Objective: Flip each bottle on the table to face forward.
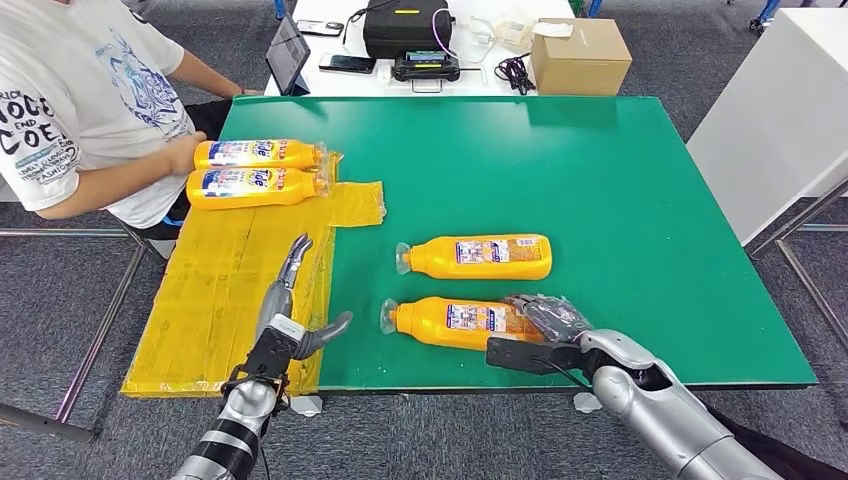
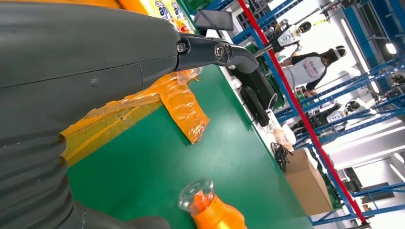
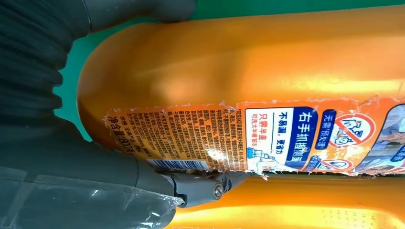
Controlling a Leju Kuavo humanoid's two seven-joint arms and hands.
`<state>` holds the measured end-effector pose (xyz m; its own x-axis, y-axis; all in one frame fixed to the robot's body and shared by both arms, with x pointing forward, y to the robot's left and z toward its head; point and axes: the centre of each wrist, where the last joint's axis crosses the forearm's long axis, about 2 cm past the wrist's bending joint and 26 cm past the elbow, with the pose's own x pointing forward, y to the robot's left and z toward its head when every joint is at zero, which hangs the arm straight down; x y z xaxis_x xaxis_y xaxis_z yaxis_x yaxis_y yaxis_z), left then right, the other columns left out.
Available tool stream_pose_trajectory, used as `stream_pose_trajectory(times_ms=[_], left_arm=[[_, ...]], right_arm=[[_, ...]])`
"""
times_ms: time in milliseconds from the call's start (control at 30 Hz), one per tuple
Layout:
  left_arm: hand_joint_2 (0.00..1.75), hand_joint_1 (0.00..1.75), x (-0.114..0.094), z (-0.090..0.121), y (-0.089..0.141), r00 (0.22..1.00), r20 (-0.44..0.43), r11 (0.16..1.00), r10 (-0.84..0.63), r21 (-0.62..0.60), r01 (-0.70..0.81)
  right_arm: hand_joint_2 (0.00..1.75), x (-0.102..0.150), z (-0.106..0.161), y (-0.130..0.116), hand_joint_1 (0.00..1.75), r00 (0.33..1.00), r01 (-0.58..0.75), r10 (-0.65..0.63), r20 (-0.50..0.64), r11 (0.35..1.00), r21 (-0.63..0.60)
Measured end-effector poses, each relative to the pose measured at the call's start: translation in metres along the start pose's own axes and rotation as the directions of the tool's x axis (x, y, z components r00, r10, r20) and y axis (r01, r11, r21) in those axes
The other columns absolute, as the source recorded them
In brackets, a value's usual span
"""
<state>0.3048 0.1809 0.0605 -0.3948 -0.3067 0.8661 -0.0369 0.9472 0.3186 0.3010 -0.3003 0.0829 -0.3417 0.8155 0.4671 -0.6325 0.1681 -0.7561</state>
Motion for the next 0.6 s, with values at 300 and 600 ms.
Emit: stream_pose_trajectory(times_ms=[300, 600], left_arm=[[1.75, 0.0, -0.001, 0.001, -0.001, 1.0, -0.004, 1.0, 0.002, -0.006, -0.002], [1.75, 0.0, 0.001, 0.012, 0.004, 0.997, -0.018, 0.997, 0.075, 0.03, -0.074]], right_arm=[[1.75, 0.002, 0.0, 0.008, 1.75, 1.0, 0.006, -0.006, 0.017, 1.0, -0.015], [1.75, 0.062, 0.006, 0.036, 1.75, 0.955, 0.189, -0.062, 0.289, 0.88, -0.435]])
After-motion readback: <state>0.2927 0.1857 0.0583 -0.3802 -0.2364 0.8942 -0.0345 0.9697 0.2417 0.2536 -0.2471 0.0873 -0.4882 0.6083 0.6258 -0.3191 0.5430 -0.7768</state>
